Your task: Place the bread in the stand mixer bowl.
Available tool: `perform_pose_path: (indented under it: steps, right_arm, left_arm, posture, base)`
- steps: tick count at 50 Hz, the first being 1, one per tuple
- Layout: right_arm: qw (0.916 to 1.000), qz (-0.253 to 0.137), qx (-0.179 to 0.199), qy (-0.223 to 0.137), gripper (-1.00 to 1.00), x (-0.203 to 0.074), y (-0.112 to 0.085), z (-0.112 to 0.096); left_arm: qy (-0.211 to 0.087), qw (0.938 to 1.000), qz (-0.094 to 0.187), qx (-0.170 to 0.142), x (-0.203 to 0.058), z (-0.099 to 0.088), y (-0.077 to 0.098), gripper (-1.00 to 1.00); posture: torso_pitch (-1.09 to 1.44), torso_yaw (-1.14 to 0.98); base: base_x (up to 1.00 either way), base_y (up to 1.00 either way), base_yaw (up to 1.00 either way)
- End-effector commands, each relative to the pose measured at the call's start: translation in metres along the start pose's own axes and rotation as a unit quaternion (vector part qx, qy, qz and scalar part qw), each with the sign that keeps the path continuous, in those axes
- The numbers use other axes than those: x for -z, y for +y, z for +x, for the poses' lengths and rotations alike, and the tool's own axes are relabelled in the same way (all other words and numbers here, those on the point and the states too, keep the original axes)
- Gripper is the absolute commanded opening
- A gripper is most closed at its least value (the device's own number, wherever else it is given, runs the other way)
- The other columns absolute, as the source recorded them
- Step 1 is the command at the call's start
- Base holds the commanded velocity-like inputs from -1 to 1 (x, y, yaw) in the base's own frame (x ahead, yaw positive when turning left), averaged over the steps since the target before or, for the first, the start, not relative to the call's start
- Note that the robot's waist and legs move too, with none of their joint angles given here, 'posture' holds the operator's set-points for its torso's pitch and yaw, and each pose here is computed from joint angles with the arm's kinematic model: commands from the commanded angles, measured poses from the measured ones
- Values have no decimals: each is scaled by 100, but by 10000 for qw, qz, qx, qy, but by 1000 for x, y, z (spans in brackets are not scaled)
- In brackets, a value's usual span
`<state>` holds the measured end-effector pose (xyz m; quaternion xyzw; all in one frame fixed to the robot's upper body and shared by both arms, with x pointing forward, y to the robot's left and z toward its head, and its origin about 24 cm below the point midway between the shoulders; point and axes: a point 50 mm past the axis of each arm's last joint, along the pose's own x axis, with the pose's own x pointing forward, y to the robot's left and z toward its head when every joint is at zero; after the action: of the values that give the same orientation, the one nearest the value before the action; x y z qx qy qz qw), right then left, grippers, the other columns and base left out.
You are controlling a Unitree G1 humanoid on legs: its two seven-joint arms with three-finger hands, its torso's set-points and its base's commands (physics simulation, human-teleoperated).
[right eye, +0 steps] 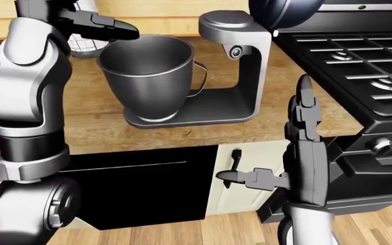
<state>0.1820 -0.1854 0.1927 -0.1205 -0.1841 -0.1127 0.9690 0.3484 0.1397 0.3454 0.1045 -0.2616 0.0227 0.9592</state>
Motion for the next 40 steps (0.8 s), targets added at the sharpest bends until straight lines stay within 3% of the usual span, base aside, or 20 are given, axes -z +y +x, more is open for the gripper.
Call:
perform_pose_path:
  steps: [1,40]
  right_arm:
    - [9993,-13,52,-358,100,-11,-2,-1]
    - [9993,-19,59,-376,100,-15,-3,-1]
  left_arm:
    - [-476,9988,-4,-100,-22,2,6,100]
    - [-442,9951,552,-689,-4,13,64,100]
  posture:
    - [0,0]
    - [0,0]
  base:
    - [0,0,0]
    - [0,0,0]
